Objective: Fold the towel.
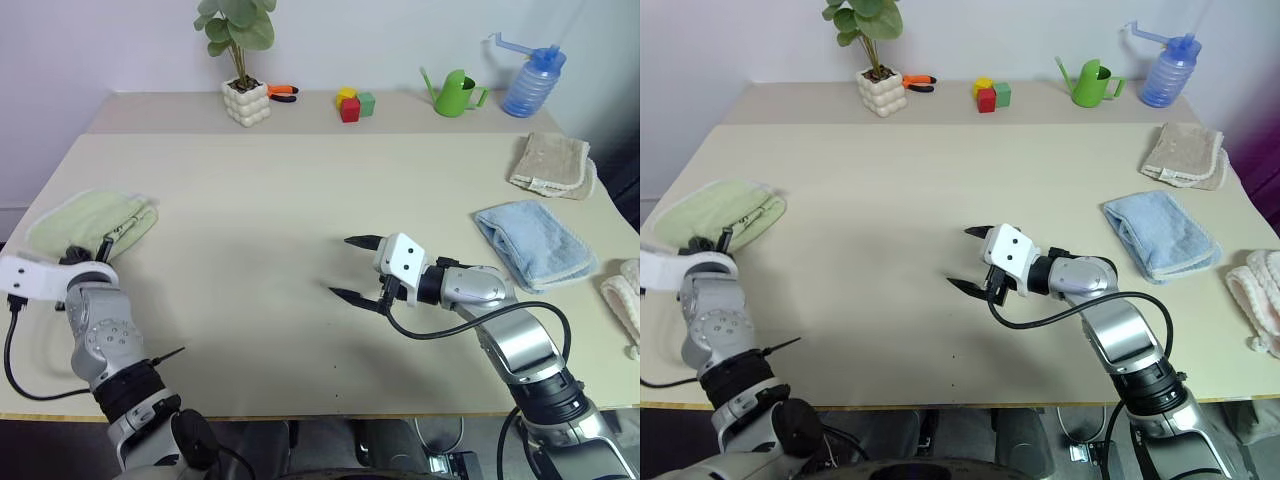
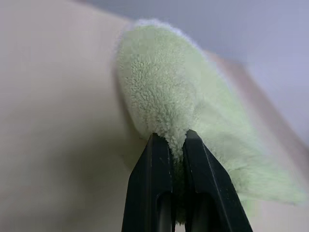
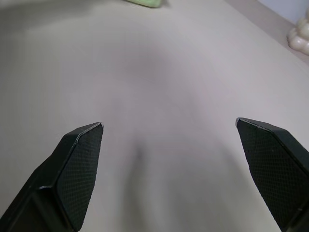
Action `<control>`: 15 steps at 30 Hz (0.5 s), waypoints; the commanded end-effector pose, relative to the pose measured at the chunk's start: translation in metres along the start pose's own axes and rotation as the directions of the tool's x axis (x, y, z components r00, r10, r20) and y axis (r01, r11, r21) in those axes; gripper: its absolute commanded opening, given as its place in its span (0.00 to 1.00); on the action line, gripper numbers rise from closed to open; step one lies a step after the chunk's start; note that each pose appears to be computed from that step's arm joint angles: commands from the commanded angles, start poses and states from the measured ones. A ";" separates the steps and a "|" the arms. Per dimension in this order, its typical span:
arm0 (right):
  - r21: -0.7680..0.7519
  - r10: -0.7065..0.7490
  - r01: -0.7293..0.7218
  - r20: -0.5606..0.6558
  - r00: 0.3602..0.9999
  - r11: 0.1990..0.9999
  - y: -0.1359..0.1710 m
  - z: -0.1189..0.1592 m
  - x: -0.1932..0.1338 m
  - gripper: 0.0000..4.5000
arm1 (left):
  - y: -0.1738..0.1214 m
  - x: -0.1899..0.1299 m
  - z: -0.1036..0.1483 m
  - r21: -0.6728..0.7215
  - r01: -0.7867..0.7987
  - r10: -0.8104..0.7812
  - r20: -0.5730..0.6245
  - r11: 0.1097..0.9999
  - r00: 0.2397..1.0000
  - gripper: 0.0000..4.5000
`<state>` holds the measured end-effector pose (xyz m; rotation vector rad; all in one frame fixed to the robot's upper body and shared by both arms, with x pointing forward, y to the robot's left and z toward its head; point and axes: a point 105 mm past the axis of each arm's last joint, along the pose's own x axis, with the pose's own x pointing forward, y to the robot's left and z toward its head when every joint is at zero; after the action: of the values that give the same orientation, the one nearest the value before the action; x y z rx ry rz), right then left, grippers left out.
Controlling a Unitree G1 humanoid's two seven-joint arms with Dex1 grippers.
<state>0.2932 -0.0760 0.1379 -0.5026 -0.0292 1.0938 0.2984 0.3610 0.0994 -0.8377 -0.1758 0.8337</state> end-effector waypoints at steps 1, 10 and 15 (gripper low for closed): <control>-0.033 -0.002 0.003 0.032 0.999 0.999 -0.003 0.008 0.000 1.00 | -0.003 -0.009 0.011 -0.053 -0.010 0.013 0.042 0.999 0.999 0.01; -0.036 0.002 -0.001 0.031 1.000 0.999 -0.005 0.007 0.000 1.00 | -0.001 -0.024 0.020 -0.130 0.000 0.011 0.079 0.992 0.997 0.57; -0.037 -0.001 0.003 0.035 0.999 0.999 -0.008 0.008 0.001 1.00 | 0.013 -0.031 0.049 -0.043 -0.076 0.083 0.196 0.996 0.977 0.89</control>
<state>0.2979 -0.0778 0.1365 -0.5054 -0.0289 1.0992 0.2608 0.3610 0.1052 -0.8787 -0.2417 0.9566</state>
